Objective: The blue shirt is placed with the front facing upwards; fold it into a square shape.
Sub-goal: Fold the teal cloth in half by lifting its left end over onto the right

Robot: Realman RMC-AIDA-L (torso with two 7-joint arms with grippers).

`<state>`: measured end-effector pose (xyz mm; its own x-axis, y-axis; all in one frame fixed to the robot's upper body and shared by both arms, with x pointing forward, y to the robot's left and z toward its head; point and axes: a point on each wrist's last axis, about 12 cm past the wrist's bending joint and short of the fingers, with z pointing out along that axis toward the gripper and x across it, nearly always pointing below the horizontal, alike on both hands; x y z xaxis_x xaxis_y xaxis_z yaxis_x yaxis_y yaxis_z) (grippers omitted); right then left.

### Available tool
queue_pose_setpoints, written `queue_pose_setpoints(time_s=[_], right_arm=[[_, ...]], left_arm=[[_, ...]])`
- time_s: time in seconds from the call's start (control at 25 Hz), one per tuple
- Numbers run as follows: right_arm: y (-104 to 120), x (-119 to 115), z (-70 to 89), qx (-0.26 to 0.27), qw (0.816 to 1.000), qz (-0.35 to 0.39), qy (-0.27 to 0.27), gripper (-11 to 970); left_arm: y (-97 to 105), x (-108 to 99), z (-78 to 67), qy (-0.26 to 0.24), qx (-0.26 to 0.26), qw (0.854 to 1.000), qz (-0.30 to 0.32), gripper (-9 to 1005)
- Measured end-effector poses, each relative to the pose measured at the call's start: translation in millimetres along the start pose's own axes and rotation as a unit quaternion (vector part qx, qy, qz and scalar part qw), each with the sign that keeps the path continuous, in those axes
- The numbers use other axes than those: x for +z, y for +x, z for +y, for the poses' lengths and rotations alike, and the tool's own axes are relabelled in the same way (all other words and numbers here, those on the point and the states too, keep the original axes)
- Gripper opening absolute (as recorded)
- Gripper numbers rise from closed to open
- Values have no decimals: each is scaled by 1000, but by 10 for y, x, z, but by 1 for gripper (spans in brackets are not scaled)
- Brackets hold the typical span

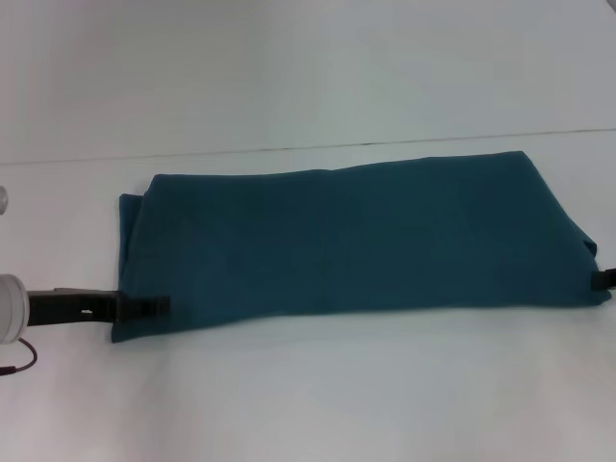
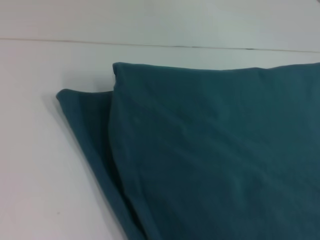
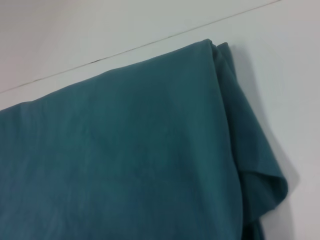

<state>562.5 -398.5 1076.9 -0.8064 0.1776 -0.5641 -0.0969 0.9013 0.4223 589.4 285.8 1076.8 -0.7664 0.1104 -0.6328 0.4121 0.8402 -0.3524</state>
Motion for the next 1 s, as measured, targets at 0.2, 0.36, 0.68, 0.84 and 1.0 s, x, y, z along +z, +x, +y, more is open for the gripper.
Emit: queue_pose_setpoints(time_s=[0.2,0.36,0.68,0.84,1.0], right_arm=[[3,0,6,0,1000,1,-3,6],[3,1,8,0,1000,1,-3,6],[14,2,6,-2,1000,1,-4,6],[19,5,7,-2,1000,2,-5,6],[27,4,3,-2,1000,2,-4,6]], left_arm=[[-20,8,-4,-4,2,1000,-3,718],[-43,7,2,-9,9,1000,2,691],[-43,24,-5,-15,17,1000,9,523],[-38,41,-11,-18,20,1000,13,400],[-44,47,-16,-18,21,1000,13,231]])
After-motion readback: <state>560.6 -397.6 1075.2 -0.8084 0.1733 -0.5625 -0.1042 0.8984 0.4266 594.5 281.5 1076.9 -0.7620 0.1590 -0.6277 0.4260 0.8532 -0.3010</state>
